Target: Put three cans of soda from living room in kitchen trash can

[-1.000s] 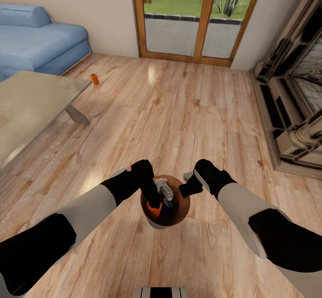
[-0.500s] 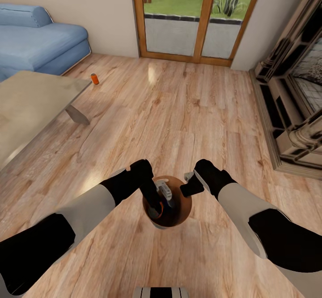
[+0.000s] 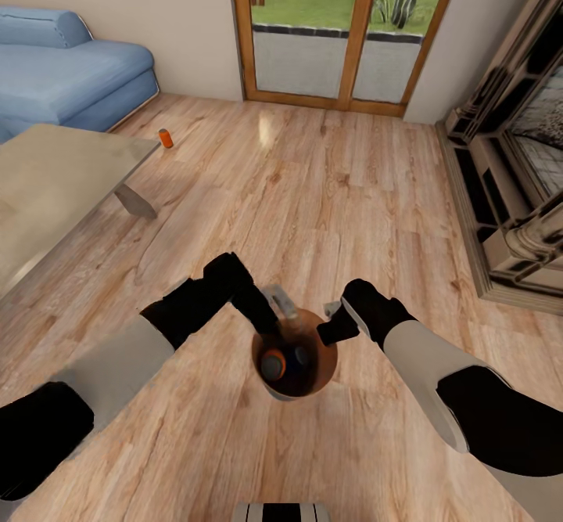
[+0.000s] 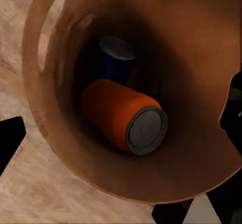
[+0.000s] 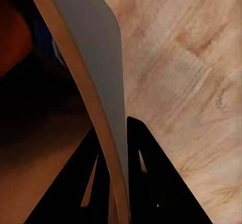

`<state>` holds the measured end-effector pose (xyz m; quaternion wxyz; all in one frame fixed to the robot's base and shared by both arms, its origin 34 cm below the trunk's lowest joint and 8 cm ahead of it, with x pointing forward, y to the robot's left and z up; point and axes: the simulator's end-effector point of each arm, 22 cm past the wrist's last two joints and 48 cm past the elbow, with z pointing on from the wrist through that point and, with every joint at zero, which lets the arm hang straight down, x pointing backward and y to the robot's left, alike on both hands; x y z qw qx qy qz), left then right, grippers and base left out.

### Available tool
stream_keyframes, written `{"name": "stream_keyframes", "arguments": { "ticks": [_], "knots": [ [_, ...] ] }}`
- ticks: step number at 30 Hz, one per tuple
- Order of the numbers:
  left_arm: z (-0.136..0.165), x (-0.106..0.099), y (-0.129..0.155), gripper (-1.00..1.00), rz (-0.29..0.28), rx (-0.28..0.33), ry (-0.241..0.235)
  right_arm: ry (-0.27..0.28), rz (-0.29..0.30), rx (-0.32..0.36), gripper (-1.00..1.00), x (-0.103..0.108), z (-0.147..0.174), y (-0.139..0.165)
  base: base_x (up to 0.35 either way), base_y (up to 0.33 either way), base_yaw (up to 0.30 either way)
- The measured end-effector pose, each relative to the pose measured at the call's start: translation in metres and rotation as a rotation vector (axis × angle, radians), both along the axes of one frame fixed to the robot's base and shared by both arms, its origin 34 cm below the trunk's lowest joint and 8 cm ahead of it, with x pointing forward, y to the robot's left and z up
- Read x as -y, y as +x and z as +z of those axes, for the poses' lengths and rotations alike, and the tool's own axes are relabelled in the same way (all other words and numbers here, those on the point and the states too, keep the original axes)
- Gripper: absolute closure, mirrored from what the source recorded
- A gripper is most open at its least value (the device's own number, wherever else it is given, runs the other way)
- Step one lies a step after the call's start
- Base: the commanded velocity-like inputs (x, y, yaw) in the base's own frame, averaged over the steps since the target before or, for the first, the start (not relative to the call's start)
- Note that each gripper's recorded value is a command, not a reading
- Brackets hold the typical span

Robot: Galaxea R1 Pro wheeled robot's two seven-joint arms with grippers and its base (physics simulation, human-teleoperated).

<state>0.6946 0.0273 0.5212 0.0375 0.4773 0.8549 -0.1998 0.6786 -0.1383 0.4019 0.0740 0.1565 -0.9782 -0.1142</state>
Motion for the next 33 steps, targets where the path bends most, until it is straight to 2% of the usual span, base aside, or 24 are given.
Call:
{"name": "stream_keyframes", "arguments": {
  "ticks": [3,4,8,9,11,13,15,16,17,19,20,21,27,29,31,33],
  "knots": [
    [0.023,-0.019,0.023,-1.00,0.079,0.017,-0.059,0.003,-0.011,0.000,1.00,0.001,0.000,0.001,0.000,0.000,0.000],
    [0.037,-0.034,0.036,-1.00,0.124,0.027,-0.096,0.009,-0.022,-0.001,1.00,0.001,0.000,0.002,0.000,0.000,0.000],
    [0.074,-0.073,0.061,-1.00,0.218,0.047,-0.184,0.030,-0.051,-0.010,1.00,-0.001,0.001,0.001,0.000,0.000,0.000],
    [0.089,-0.087,0.070,-1.00,0.239,0.074,-0.205,0.032,-0.057,-0.017,1.00,0.000,0.000,-0.001,0.000,0.000,0.000],
    [0.108,-0.102,0.079,-1.00,0.259,0.120,-0.225,0.027,-0.064,-0.022,1.00,0.004,-0.001,-0.002,0.000,0.000,0.000],
    [0.114,-0.119,0.082,-1.00,0.284,0.145,-0.228,0.014,-0.078,-0.025,1.00,0.016,-0.004,-0.003,0.000,0.000,0.000],
    [0.113,-0.142,0.087,-1.00,0.357,0.165,-0.234,-0.010,-0.085,-0.024,1.00,0.034,-0.006,-0.003,0.000,0.000,0.000],
    [0.110,-0.163,0.093,-1.00,0.436,0.185,-0.237,-0.022,-0.091,-0.025,1.00,0.043,-0.008,-0.003,0.000,0.000,0.000],
    [0.108,-0.176,0.096,-1.00,0.486,0.194,-0.239,-0.038,-0.085,-0.021,1.00,0.050,-0.009,-0.003,0.000,0.000,0.000],
    [0.094,-0.229,0.102,-1.00,0.635,0.270,-0.229,-0.046,-0.108,-0.025,1.00,0.064,-0.010,-0.003,0.000,0.000,0.000],
    [0.077,-0.257,0.096,-1.00,0.709,0.297,-0.203,-0.041,-0.138,-0.032,1.00,0.072,-0.010,-0.003,0.000,0.000,0.000],
    [0.064,-0.267,0.086,-1.00,0.742,0.295,-0.187,-0.046,-0.150,-0.034,1.00,0.080,-0.011,-0.004,0.000,0.000,0.000],
    [0.033,-0.276,0.063,-1.00,0.798,0.276,-0.151,-0.113,-0.157,-0.026,1.00,0.122,-0.013,-0.006,0.000,0.000,0.000],
    [0.020,-0.272,0.053,-1.00,0.804,0.261,-0.145,-0.115,-0.183,-0.031,1.00,0.134,-0.013,-0.007,0.000,0.000,0.000],
    [-0.009,-0.267,0.033,-1.00,0.810,0.237,-0.122,-0.123,-0.218,-0.043,1.00,0.152,-0.015,-0.014,0.000,0.000,0.000],
    [-0.024,-0.264,0.026,-1.00,0.818,0.231,-0.103,-0.175,-0.193,-0.036,1.00,0.172,-0.015,-0.017,0.000,0.000,0.000]
  ]
}}
